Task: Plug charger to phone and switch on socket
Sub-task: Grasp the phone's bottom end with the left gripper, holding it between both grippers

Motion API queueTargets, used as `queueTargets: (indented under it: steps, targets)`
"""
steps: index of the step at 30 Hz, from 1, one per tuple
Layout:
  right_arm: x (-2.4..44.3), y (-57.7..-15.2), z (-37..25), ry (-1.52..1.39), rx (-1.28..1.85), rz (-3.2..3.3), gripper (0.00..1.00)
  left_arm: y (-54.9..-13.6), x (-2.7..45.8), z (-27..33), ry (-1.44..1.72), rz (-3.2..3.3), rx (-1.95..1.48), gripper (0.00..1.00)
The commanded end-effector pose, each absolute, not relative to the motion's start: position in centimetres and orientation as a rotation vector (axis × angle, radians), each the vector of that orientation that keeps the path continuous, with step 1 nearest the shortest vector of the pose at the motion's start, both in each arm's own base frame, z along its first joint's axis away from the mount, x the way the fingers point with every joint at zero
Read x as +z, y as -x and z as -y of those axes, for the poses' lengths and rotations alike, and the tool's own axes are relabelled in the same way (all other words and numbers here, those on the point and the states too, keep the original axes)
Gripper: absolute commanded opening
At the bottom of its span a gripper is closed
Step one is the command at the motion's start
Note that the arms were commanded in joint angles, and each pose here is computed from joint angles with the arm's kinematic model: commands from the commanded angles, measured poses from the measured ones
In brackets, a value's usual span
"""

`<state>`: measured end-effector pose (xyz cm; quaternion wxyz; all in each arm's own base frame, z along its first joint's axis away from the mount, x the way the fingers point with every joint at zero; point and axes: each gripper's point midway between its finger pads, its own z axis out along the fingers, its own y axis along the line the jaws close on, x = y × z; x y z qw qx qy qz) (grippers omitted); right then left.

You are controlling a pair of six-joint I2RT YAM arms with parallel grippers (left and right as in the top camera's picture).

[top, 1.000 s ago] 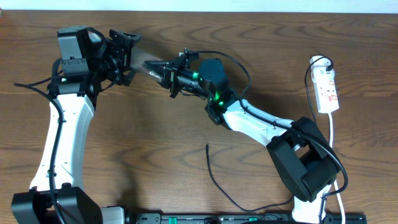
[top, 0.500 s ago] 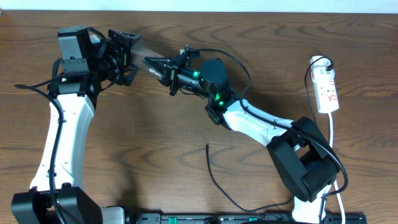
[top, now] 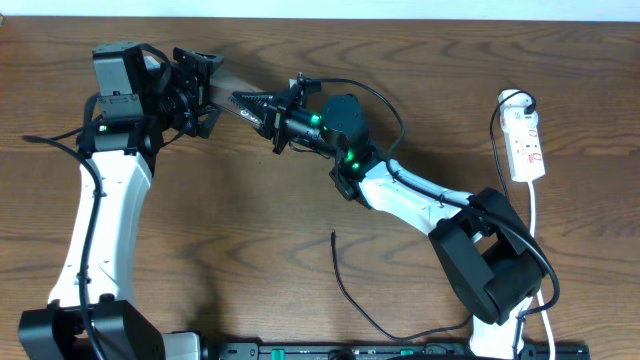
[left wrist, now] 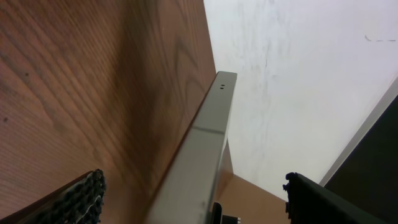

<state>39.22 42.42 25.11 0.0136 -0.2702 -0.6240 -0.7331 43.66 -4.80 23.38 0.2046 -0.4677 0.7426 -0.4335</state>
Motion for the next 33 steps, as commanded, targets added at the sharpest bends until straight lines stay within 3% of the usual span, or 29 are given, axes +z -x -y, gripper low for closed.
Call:
queueTargets:
  steps: [1,24,28,33]
  targets:
    - [26.6,-39.2,-42.5,0.828,-2.327,1.913,0.01,-43.7,22.4,4.7,1.303,-2.090,-1.184,0.89]
    - [25.8,-39.1,-42.5,0.831,-2.276,1.934,0.02,-44.3,22.2,5.4,1.215,-2.059,-1.264,0.89]
    - [25.7,-39.1,-42.5,0.833,-2.273,1.935,0.02,-44.3,22.2,5.4,1.215,-2.059,-1.264,0.66]
    - [25.7,-39.1,-42.5,0.832,-2.273,1.935,0.02,-44.3,22.2,5.4,1.216,-2.060,-1.263,0.22]
